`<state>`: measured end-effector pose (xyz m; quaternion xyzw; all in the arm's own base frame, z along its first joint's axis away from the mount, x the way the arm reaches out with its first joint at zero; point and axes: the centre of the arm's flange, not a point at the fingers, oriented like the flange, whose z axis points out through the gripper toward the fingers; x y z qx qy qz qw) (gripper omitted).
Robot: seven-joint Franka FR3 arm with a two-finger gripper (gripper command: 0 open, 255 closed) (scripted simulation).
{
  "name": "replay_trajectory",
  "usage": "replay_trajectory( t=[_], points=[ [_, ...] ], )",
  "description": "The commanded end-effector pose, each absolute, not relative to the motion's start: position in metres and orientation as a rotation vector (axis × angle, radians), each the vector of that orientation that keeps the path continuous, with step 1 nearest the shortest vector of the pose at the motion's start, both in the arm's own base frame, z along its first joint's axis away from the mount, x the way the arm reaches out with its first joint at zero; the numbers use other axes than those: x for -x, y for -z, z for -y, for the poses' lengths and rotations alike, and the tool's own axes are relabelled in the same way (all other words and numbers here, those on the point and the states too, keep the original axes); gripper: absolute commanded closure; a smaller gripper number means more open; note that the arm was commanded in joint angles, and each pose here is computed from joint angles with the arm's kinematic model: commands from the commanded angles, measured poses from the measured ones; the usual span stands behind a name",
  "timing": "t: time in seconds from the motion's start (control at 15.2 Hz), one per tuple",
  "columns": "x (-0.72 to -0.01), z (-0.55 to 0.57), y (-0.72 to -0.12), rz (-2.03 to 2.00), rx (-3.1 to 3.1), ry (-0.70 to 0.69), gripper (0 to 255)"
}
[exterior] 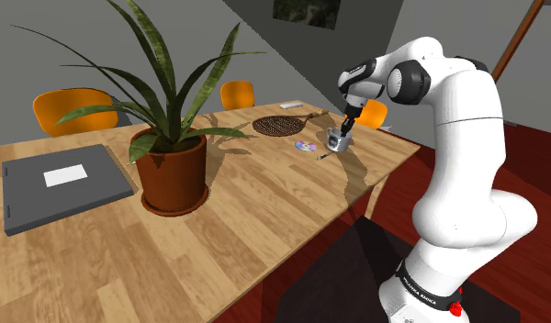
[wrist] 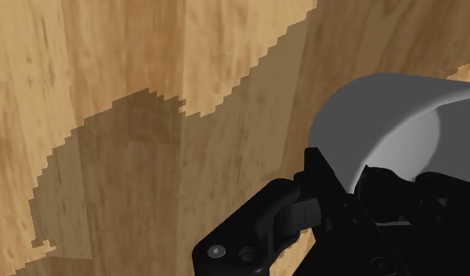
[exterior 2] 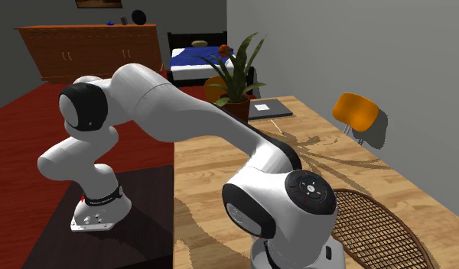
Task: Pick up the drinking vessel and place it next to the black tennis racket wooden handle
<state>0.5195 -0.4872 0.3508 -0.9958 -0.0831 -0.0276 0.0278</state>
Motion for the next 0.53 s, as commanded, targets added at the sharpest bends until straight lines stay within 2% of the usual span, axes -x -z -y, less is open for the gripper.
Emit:
replay_trajectory(
  t=[0.0, 0.26, 0.33, 0.46],
  points=[
    [-0.5195, 0.4872, -0.3499, 0.256, 3.074, 0.085, 255],
    [-0.5195, 0.4872, -0.3499, 0.256, 3.074, 0.085, 255],
    [-0.5195, 0.4872, -0.3498, 0.256, 3.074, 0.085, 0],
    [-0.5195, 0.4873, -0.3498, 0.256, 3.074, 0.085, 0]
  ],
)
